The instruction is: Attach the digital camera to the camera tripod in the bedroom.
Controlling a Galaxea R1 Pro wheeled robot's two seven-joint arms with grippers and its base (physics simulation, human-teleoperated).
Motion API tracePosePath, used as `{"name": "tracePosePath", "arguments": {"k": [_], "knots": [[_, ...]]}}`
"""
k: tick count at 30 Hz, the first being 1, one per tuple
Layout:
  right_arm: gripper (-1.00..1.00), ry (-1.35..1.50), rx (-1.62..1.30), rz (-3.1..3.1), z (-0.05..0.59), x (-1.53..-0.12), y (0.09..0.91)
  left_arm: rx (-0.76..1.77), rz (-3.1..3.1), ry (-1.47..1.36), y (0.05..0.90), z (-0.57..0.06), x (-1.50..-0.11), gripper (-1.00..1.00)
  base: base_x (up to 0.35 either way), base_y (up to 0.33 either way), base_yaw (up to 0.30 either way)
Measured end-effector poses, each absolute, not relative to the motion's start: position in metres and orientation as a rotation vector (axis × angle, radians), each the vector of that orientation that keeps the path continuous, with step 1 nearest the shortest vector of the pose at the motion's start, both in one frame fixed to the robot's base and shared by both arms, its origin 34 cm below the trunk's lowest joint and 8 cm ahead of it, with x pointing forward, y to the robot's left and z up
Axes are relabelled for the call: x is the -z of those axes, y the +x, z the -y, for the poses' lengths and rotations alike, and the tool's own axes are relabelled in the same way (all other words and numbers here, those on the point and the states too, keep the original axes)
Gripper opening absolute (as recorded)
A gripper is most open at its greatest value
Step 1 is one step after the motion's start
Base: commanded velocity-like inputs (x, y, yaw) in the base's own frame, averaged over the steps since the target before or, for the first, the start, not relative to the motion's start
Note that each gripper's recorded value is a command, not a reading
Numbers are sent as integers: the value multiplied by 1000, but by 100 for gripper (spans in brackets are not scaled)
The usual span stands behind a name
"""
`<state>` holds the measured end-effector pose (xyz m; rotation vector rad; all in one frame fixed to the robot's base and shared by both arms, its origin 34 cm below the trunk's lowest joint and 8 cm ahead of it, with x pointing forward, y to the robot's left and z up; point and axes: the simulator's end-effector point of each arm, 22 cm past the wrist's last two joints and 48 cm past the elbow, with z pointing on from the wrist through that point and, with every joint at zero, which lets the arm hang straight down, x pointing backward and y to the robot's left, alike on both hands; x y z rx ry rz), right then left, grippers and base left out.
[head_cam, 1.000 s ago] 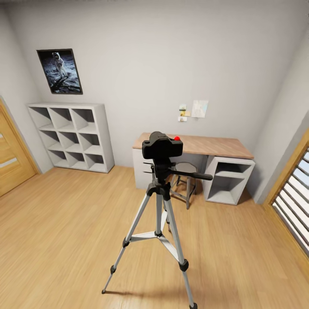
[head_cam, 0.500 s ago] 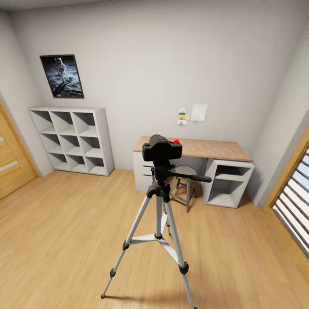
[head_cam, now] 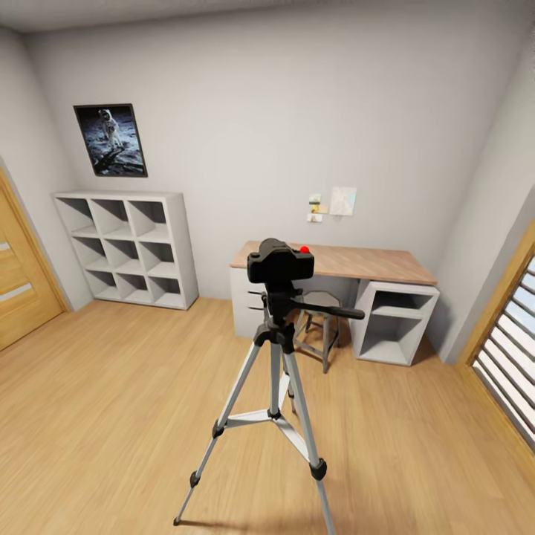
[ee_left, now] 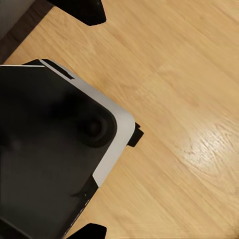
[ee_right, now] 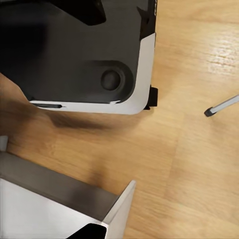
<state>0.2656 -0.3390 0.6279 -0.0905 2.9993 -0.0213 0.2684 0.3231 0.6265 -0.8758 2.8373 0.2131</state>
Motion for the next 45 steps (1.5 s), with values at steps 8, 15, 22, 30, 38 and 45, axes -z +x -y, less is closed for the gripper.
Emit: {"name": "tracePosePath", "arguments": {"k": [8, 15, 22, 30, 38, 45], "knots": [[100, -90, 20, -2989, 338, -630, 270, -207, -2825, -874, 273, -323, -629, 100, 0, 0, 0], [100, -89, 22, -2978, 338, -632, 274, -201, -2815, -872, 278, -323, -631, 100, 0, 0, 0], [100, -89, 22, -2967, 337, -633, 278, -196, -2805, -871, 281, -323, -632, 100, 0, 0, 0], [100, -90, 32, -2954, 338, -635, 283, -189, -2793, -869, 286, -323, -635, 100, 0, 0, 0], [100, -91, 33, -2942, 338, -638, 287, -183, -2781, -867, 291, -323, -637, 100, 0, 0, 0], [100, -90, 34, -2935, 339, -640, 291, -178, -2770, -865, 295, -323, -639, 100, 0, 0, 0]]}}
